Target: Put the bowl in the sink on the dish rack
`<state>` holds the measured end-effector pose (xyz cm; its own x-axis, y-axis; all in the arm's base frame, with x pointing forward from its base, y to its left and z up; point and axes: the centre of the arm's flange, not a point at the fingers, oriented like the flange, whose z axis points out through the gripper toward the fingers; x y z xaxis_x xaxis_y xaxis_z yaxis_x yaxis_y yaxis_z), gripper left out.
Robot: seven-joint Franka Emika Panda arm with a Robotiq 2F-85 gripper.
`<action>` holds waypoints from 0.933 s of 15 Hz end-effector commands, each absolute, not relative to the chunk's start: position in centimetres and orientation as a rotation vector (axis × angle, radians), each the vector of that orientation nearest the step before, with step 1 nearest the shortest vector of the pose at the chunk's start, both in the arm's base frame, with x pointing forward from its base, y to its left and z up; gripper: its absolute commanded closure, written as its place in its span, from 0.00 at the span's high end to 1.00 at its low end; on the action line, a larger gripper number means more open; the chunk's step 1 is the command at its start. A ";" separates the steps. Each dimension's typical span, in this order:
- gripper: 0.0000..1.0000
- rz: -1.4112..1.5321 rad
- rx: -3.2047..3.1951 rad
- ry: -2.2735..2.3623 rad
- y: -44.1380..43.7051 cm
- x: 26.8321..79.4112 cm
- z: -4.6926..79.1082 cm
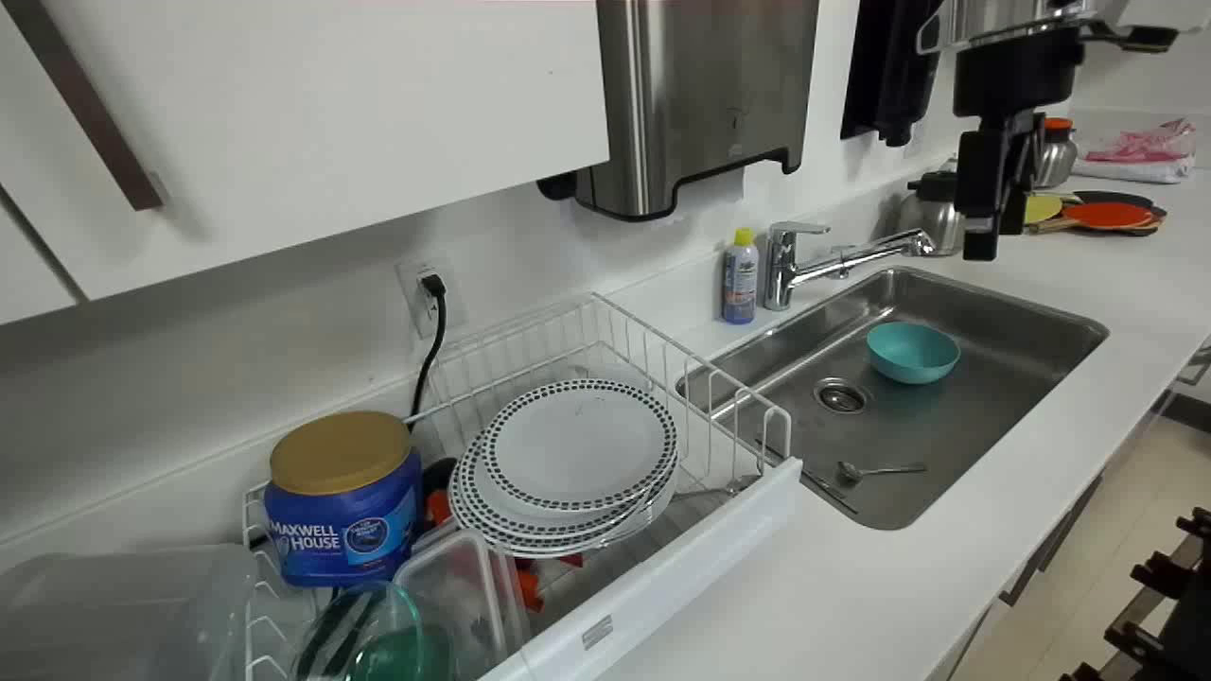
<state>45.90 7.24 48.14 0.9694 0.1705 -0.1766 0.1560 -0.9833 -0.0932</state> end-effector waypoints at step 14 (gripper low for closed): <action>1.00 0.045 -3.135 -0.314 -4.5 54.8 39.7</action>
